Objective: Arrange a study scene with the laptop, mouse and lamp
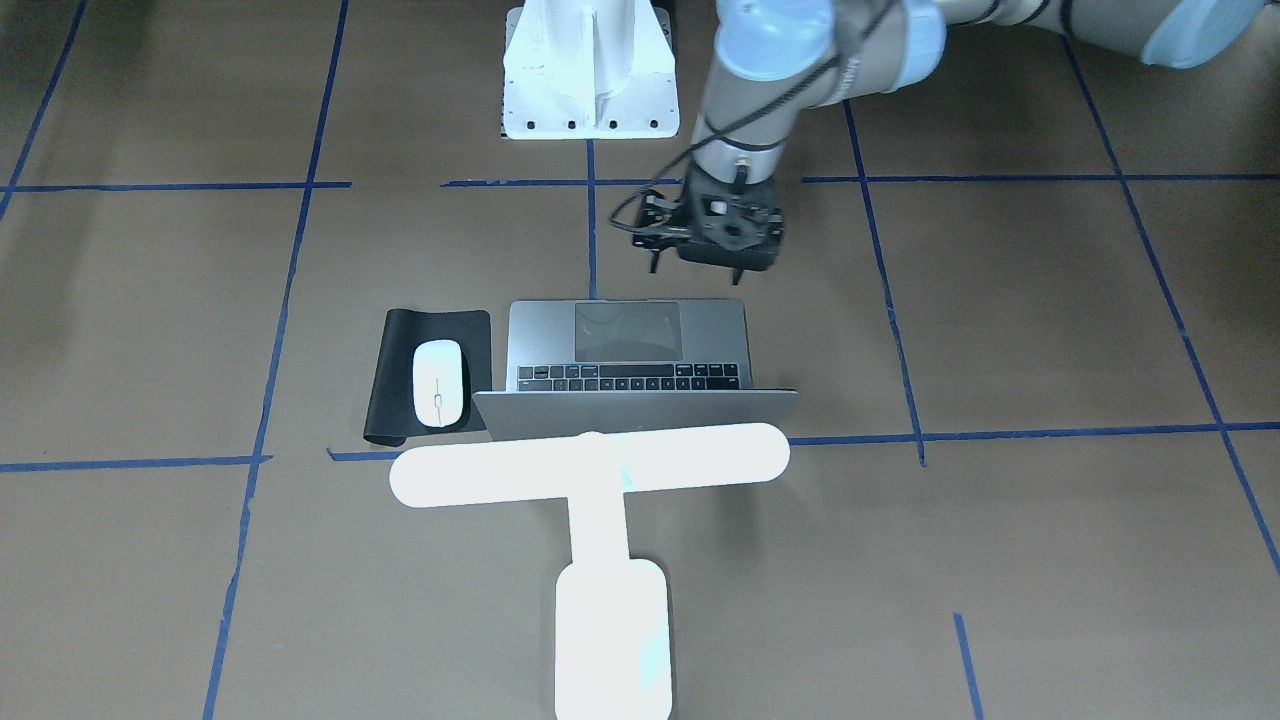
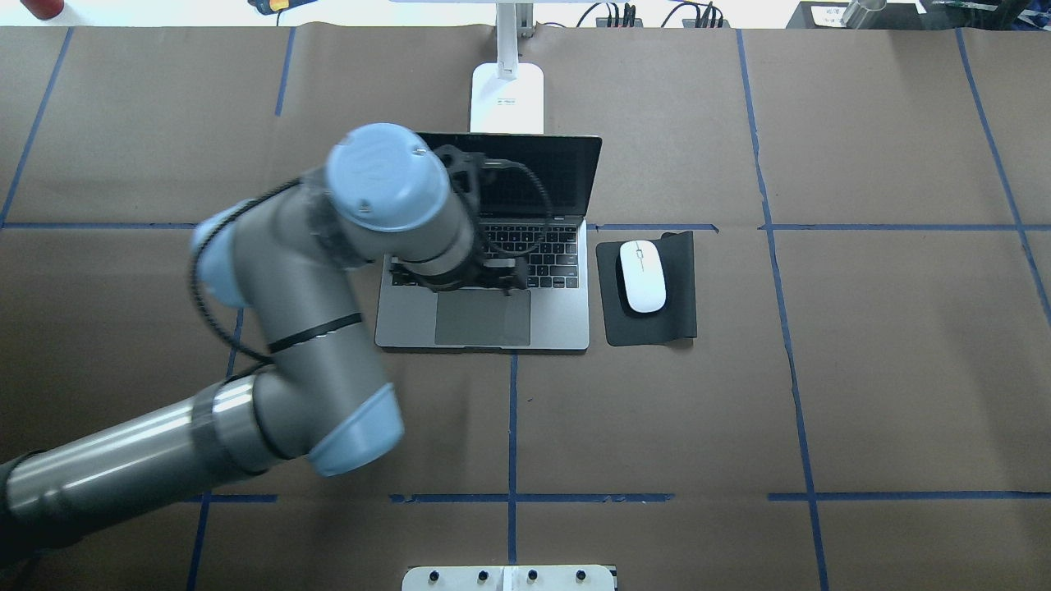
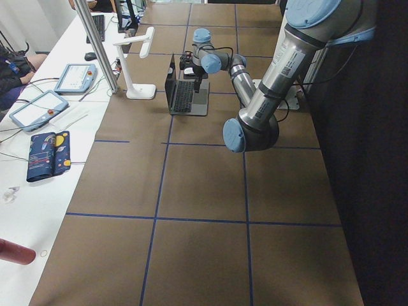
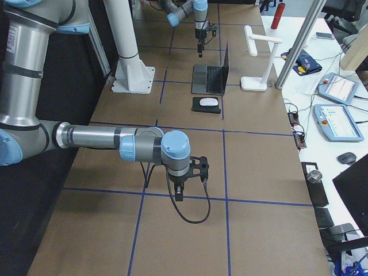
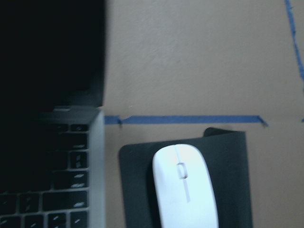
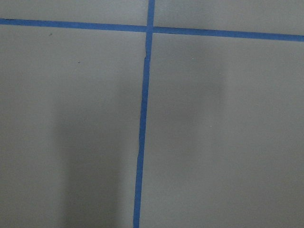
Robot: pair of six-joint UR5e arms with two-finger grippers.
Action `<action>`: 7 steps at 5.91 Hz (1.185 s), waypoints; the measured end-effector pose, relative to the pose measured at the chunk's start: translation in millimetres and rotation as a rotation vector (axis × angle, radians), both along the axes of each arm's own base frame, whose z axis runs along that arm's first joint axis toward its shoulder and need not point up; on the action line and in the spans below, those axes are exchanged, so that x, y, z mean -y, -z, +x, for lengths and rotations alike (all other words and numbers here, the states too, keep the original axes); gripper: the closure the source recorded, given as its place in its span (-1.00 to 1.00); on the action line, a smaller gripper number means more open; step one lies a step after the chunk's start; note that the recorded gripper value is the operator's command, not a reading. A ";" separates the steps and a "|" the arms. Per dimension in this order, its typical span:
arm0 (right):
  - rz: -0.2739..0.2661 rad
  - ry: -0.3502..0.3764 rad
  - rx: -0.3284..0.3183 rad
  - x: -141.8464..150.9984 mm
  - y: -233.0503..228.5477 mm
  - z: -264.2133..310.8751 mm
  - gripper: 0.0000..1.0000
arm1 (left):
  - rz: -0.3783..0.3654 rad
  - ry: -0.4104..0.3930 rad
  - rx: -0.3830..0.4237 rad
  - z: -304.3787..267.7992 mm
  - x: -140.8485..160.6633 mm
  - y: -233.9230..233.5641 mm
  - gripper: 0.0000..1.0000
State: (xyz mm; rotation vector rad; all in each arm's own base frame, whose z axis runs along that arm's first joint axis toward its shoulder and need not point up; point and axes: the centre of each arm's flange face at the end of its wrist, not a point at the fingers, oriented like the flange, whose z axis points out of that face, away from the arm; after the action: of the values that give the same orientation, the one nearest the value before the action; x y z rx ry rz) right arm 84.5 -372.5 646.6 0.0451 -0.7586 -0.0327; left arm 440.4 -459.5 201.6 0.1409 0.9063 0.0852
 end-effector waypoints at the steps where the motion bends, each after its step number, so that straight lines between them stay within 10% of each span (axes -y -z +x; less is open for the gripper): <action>1: -0.015 -0.009 -0.013 -2.2 -7.7 3.0 -1.00 | -0.004 -0.018 0.013 -41.7 12.3 -30.6 -1.00; 7: 0.005 -0.012 0.013 5.7 2.1 1.1 -1.00 | 0.006 -0.105 0.188 -365.7 65.7 -277.5 -1.00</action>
State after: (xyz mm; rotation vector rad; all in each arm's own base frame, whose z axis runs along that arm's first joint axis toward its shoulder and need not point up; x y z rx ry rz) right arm 85.6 -378.2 644.5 0.0542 -0.7715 -0.0231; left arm 74.8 -525.2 479.1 0.0889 0.7255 0.1959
